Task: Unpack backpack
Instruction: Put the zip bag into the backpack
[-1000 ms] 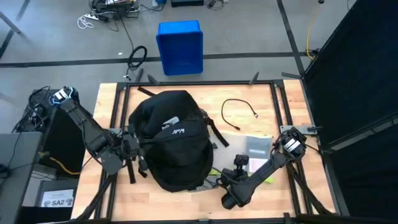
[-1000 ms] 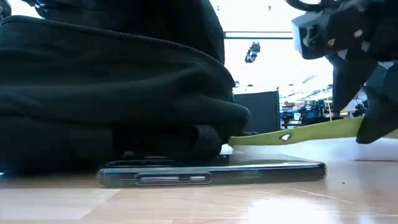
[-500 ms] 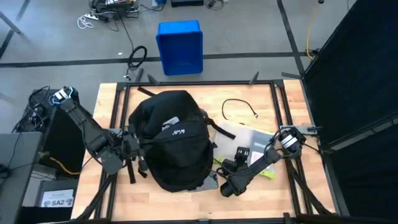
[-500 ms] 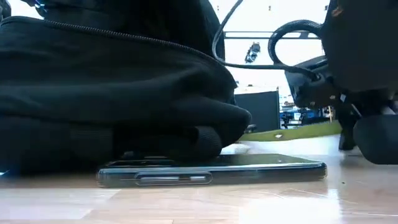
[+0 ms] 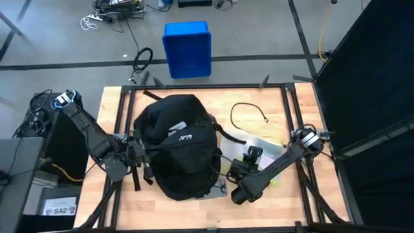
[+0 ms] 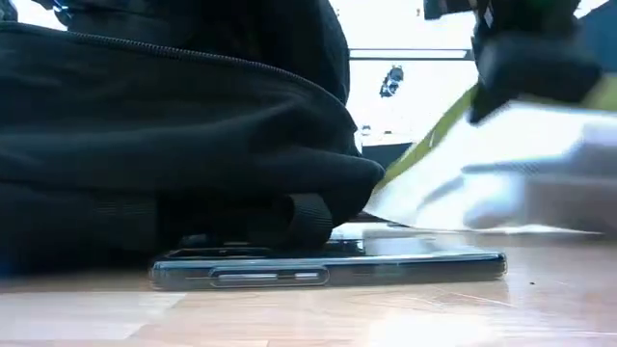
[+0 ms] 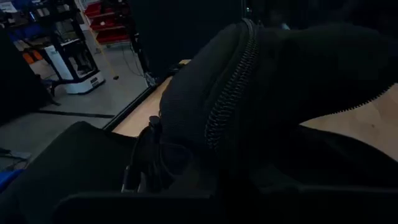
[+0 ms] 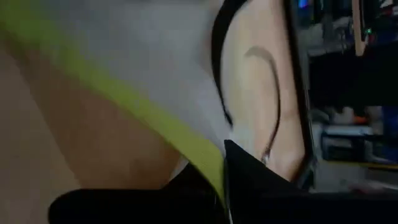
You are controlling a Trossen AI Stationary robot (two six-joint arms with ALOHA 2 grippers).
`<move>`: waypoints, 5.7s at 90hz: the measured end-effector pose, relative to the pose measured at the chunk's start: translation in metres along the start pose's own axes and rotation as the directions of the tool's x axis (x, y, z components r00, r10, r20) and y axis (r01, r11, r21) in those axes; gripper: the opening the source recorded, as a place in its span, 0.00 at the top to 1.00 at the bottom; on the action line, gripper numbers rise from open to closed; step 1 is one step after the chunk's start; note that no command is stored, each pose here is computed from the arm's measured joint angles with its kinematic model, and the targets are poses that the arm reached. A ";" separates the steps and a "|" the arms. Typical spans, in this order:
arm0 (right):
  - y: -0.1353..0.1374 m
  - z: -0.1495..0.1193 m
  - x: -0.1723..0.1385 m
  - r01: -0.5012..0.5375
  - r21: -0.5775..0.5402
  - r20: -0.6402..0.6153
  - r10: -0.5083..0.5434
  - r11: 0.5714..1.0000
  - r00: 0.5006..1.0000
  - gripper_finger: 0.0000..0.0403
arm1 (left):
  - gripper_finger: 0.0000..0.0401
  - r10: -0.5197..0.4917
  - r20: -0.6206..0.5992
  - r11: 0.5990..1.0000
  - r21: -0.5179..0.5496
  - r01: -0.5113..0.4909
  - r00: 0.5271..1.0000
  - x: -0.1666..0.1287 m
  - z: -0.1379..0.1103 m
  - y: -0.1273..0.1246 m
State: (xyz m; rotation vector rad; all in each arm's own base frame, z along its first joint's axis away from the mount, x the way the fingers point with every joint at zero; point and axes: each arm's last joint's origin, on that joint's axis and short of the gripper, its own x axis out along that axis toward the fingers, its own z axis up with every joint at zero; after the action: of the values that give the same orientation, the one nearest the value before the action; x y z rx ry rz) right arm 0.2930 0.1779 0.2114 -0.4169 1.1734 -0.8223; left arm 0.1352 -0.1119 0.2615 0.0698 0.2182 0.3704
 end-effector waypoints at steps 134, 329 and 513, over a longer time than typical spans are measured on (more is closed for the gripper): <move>-0.122 0.147 -0.102 -0.317 -0.322 0.812 0.433 0.892 0.391 1.00 | 1.00 -0.009 0.097 0.998 -0.063 0.015 0.995 -0.001 0.019 -0.005; -0.012 0.127 0.013 -0.428 -0.319 0.720 0.510 0.846 0.471 0.91 | 1.00 -0.075 0.187 0.994 -0.059 0.088 0.979 -0.004 0.038 -0.008; -0.023 0.139 0.039 -0.655 -0.346 0.646 0.676 0.672 0.353 1.00 | 1.00 -0.056 0.182 0.998 -0.026 0.062 0.982 -0.004 0.038 -0.007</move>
State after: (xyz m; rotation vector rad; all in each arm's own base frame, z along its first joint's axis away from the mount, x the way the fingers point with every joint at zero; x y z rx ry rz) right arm 0.4193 0.1169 0.2519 -0.2010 0.4599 0.1466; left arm 0.1429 -0.1212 0.2981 0.0650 0.0339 0.3064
